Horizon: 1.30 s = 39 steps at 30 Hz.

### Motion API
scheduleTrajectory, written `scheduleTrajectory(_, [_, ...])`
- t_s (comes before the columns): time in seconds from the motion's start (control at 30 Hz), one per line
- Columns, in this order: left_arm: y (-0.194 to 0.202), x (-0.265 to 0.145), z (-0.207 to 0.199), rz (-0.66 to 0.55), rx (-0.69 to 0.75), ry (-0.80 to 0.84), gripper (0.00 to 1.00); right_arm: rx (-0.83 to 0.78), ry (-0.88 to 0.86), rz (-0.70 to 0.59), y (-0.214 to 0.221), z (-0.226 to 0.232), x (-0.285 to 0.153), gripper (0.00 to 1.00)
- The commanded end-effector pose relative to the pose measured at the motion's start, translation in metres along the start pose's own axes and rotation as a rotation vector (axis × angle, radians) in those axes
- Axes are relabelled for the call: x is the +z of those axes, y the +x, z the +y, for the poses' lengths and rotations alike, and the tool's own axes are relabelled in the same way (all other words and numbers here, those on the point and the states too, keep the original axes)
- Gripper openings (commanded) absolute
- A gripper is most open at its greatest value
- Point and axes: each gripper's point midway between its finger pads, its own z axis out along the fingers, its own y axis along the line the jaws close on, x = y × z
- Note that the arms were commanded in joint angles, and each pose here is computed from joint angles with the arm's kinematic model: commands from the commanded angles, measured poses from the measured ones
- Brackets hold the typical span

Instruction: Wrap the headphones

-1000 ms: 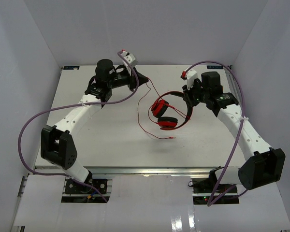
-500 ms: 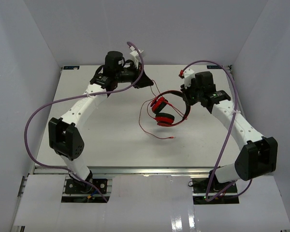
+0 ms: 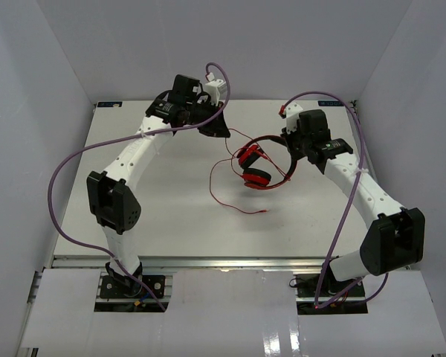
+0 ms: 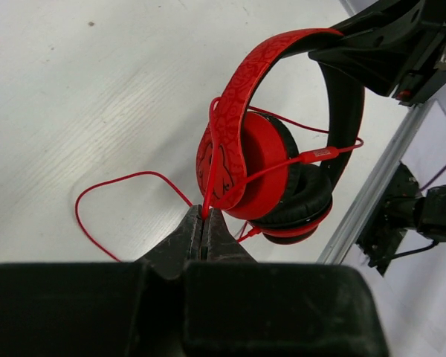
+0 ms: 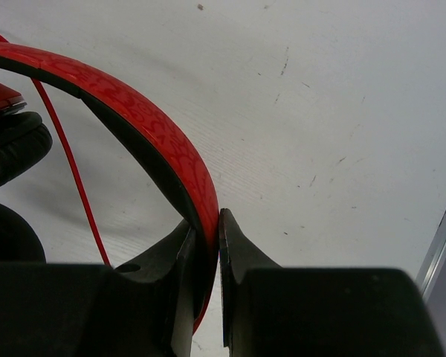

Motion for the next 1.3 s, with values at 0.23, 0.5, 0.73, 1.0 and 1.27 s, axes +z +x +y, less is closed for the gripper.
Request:
scheduleTrajectory(0.23, [-0.014, -0.016, -0.027, 0.035, 0.103, -0.044, 0.0, -0.033, 0.081, -0.127, -0.05, -0.019, 0.003, 0.08])
scheduleTrajectory(0.5, [0.011, -0.01, -0.04, 0.112, 0.091, -0.037, 0.0, -0.004, 0.114, -0.13, -0.056, -0.025, 0.011, 0.08])
scheduleTrajectory(0.73, [0.019, -0.015, -0.034, 0.134, 0.069, -0.081, 0.0, 0.028, 0.129, -0.137, -0.061, -0.028, 0.016, 0.08])
scheduleTrajectory(1.0, [0.026, -0.007, -0.039, 0.153, 0.012, -0.04, 0.0, 0.067, 0.128, -0.135, -0.064, -0.027, 0.02, 0.08])
scheduleTrajectory(1.27, [0.03, 0.001, -0.068, 0.157, -0.086, 0.129, 0.02, 0.114, 0.119, -0.121, -0.062, -0.024, 0.03, 0.08])
